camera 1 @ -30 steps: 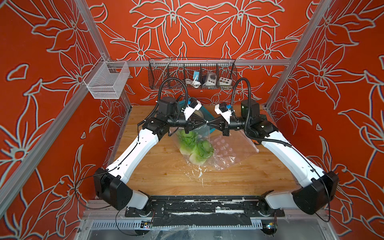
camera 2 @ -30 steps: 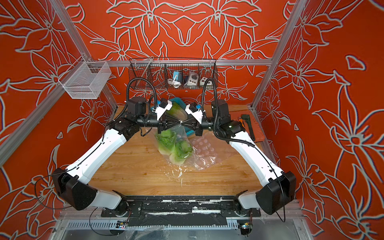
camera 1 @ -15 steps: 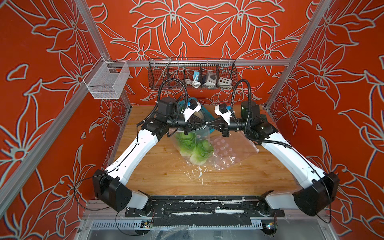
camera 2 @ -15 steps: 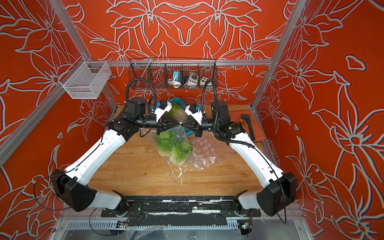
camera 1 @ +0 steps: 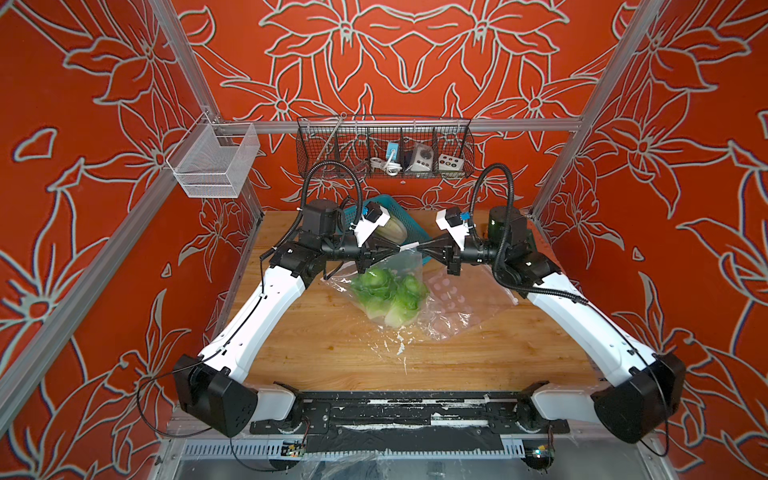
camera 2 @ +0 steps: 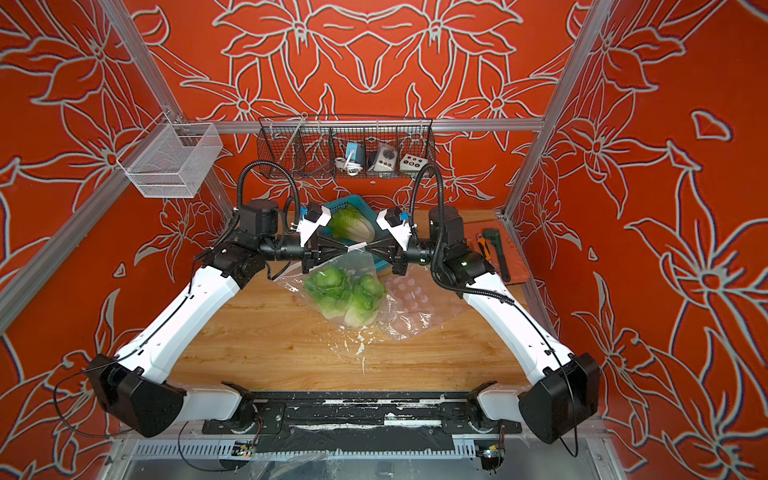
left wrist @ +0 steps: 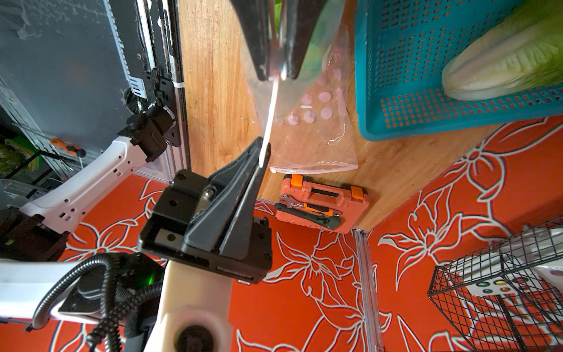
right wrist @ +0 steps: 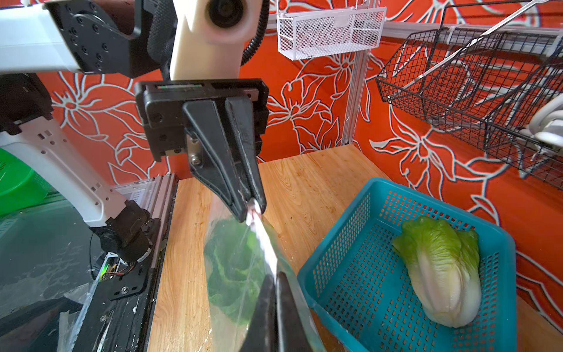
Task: Put the chinese cabbages into a zipper bag and zip it
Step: Zip the zipper on the zipper food storage bag.
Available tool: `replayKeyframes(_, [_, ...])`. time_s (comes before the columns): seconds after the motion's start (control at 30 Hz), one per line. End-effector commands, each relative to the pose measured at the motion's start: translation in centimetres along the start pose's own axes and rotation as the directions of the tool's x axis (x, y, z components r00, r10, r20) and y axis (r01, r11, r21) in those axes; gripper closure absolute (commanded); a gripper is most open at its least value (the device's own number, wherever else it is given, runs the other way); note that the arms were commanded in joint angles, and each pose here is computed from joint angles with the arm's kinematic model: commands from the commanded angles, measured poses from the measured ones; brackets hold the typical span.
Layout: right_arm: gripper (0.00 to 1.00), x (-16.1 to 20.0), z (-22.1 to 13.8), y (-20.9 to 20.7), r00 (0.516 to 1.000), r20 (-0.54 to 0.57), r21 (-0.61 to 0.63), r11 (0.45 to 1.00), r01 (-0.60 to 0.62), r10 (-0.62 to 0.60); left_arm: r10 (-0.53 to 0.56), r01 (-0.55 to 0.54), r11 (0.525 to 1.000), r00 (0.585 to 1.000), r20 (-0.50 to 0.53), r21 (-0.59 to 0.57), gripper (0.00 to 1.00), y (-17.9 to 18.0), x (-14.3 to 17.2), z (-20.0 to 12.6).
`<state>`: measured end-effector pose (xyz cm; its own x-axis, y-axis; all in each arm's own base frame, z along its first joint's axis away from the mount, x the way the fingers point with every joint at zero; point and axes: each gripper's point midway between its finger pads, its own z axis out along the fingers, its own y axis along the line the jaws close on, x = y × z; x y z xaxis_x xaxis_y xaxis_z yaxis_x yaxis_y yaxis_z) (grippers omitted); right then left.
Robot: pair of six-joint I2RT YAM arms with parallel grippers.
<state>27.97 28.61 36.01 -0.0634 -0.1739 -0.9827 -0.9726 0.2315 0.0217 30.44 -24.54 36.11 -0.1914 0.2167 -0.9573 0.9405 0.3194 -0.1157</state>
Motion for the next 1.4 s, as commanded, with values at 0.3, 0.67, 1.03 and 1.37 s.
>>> replayKeyframes(0.3, [1.0,1.2,-2.5,-7.8,0.98,0.039,0.332,0.923,-0.195,0.193,0.024,-0.028,0.978,1.0,-0.019,-0.208,1.0,1.5,0.0,-2.7])
replayKeyframes(0.67, [1.0,4.1,-5.1,-13.7,0.946,0.048,0.56,0.776,-0.291,0.32,-0.046,-0.002,0.899,0.994,-0.099,-0.437,1.0,6.0,3.0,-3.9])
replayKeyframes(1.03, [1.0,5.5,-6.3,-16.1,0.909,0.098,0.611,0.696,-0.376,0.405,-0.101,0.038,0.85,0.991,-0.09,-0.526,1.0,8.3,3.8,-4.9])
replayKeyframes(1.37, [0.53,7.3,-5.7,-13.4,0.823,0.114,0.533,0.665,-0.524,0.557,-0.239,0.158,0.751,0.97,-0.041,-0.641,1.0,12.4,6.1,-5.4])
